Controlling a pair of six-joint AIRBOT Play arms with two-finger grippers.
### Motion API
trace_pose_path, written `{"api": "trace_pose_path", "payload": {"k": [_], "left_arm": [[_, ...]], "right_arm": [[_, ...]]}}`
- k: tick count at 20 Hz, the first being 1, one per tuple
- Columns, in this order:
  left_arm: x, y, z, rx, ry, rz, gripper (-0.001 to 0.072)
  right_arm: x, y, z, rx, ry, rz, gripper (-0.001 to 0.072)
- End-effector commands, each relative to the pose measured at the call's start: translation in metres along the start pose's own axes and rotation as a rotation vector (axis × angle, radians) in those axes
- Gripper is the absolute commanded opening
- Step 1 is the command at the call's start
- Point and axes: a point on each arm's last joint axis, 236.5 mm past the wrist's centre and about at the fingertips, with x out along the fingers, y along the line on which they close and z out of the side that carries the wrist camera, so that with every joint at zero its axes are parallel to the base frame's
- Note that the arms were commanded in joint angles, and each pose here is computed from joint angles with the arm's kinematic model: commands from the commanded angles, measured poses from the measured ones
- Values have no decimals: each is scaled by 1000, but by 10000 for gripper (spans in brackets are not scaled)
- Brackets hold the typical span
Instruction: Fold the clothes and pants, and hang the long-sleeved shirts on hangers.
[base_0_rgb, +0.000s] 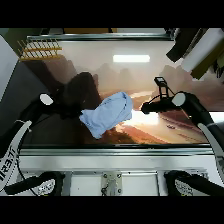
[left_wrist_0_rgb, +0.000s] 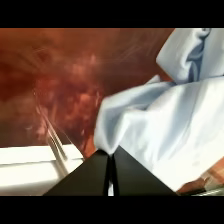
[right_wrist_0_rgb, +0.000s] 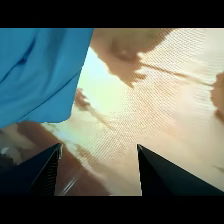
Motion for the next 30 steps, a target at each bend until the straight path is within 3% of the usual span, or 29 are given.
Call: {"api": "trace_pose_path", "payload": {"k": [1,5,11,12,13,14,18,22,25,30], "left_arm": [[-20,3,17,10,-46,7,9],[-18,-1,18,21,-56,5,9],[-18,-1,17,21,-54,5,9],[-18,-1,17,21,-53,5,8],[-18,-1,17,21,-54,5,9],[-18,-1,18,20,-54,5,9],[-77,-29,64,58,-182,-49,8],[-222,-124,103,303,-507,-151,8],[-273,-149,96,420,-642,-126,8],[-212,-103,90,395,-480,19,9]], "right_arm": [[62,-3,-15,132,116,62,513],[91,36,3,175,100,229,511],[116,69,14,126,78,254,508],[119,70,15,121,72,250,456],[121,69,17,116,58,241,210],[120,69,21,102,43,238,13],[38,56,83,-170,-115,120,11],[-167,72,155,-415,-464,-61,11],[-265,106,141,-466,-650,-58,11],[-226,142,59,-450,-380,71,12]]}}
